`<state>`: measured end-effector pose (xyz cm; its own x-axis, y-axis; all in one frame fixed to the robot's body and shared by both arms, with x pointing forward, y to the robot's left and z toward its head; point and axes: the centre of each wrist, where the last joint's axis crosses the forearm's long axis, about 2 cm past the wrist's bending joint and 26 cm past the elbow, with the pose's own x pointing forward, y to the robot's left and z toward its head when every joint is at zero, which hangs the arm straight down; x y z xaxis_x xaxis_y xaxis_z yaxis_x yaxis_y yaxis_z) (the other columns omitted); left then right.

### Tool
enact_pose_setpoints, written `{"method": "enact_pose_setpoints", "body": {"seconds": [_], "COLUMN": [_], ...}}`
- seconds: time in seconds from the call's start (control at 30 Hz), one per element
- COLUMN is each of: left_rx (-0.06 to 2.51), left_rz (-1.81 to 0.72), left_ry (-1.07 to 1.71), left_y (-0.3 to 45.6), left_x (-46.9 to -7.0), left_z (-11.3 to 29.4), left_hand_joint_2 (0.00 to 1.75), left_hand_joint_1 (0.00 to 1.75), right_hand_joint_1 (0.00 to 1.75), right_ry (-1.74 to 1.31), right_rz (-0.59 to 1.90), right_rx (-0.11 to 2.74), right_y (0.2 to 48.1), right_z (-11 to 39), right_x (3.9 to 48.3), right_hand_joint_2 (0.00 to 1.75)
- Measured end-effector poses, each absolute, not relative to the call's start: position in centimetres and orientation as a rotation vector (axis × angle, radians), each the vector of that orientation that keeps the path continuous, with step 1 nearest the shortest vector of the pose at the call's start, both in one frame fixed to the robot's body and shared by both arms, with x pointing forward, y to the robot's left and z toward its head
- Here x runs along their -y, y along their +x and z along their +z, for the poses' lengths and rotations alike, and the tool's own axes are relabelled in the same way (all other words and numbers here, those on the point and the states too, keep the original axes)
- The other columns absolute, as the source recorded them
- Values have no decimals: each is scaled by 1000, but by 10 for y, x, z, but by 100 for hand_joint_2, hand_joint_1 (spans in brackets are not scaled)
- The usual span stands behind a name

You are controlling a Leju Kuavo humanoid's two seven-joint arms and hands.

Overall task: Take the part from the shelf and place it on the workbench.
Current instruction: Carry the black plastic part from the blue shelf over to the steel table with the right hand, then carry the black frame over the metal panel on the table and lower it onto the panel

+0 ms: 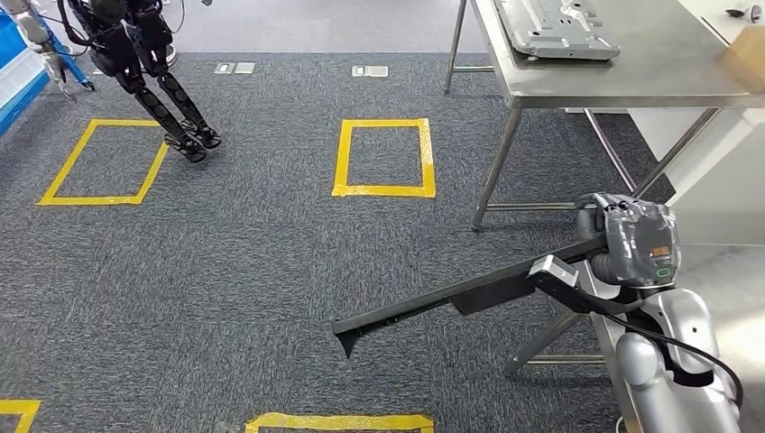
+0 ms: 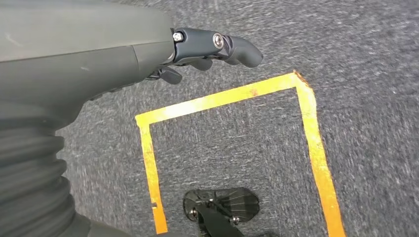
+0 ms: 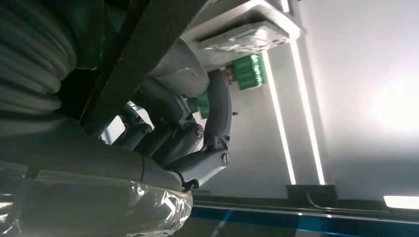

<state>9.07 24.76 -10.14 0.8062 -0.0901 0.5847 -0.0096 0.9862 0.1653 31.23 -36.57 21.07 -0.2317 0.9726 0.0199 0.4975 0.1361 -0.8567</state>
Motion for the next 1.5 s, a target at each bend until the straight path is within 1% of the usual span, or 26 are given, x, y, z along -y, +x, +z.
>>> {"method": "enact_pose_setpoints", "body": {"seconds": [0.87, 1.03, 1.33, 1.5], "left_rx": [612, 611, 607, 636], "left_rz": [-45, -44, -43, -46], "left_ry": [165, 168, 167, 148], "left_y": [88, 88, 86, 88], "left_x": [-245, -244, -243, -242], "left_z": [-102, -102, -102, -102], "left_hand_joint_2": [175, 175, 175, 175], "left_hand_joint_1": [0, 0, 0, 0], "right_hand_joint_1": [175, 175, 175, 175], "right_ry": [-1449, -1466, -1467, -1492], "right_rz": [996, 985, 979, 955], "right_rx": [1790, 1746, 1700, 1625], "right_y": [323, 325, 330, 338], "right_z": [225, 227, 226, 233], "right_x": [375, 389, 401, 430], "right_hand_joint_2": [175, 175, 175, 175]}}
